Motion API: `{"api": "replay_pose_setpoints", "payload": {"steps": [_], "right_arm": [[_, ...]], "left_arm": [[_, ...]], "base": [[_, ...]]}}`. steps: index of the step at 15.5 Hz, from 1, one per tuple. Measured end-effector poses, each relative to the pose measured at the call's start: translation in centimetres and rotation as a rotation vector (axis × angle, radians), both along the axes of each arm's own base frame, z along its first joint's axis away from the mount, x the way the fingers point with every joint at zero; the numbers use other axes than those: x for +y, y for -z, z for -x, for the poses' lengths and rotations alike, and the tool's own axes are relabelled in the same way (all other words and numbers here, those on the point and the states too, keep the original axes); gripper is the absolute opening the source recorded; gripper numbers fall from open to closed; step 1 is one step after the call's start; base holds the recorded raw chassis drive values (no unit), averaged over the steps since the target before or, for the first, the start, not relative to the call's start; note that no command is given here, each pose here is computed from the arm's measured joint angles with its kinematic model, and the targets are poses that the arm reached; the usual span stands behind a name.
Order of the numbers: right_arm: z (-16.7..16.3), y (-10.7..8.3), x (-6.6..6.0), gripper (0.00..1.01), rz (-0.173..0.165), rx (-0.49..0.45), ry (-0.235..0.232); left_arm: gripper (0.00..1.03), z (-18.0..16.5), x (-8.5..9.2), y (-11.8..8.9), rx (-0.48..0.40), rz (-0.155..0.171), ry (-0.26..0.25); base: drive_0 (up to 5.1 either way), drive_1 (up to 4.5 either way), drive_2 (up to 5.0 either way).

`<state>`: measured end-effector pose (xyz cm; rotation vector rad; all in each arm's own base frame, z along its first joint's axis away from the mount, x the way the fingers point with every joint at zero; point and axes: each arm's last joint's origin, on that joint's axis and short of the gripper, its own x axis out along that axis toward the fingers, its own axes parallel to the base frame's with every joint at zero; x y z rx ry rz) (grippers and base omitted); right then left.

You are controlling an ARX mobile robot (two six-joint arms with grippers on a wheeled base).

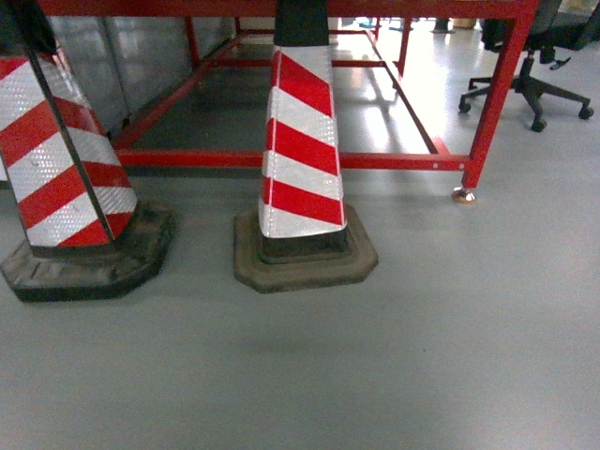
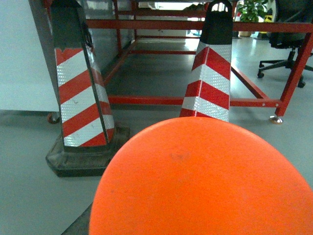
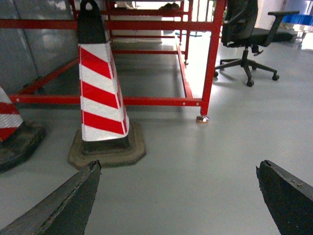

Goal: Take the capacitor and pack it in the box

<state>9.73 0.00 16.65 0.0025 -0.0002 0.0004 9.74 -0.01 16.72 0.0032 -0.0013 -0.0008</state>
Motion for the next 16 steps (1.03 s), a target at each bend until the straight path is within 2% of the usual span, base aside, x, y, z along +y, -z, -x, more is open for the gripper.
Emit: {"api": "replay_pose_setpoints", "payload": {"steps": [16], "right_arm": [[0.00, -0.03, 0.00, 0.98, 0.000, -0.003, 0.001]], "left_arm": [[0.43, 0.00, 0.00, 0.01, 0.002, 0.000, 0.000]], "base": [[0.0, 4.03, -4.0]]}}
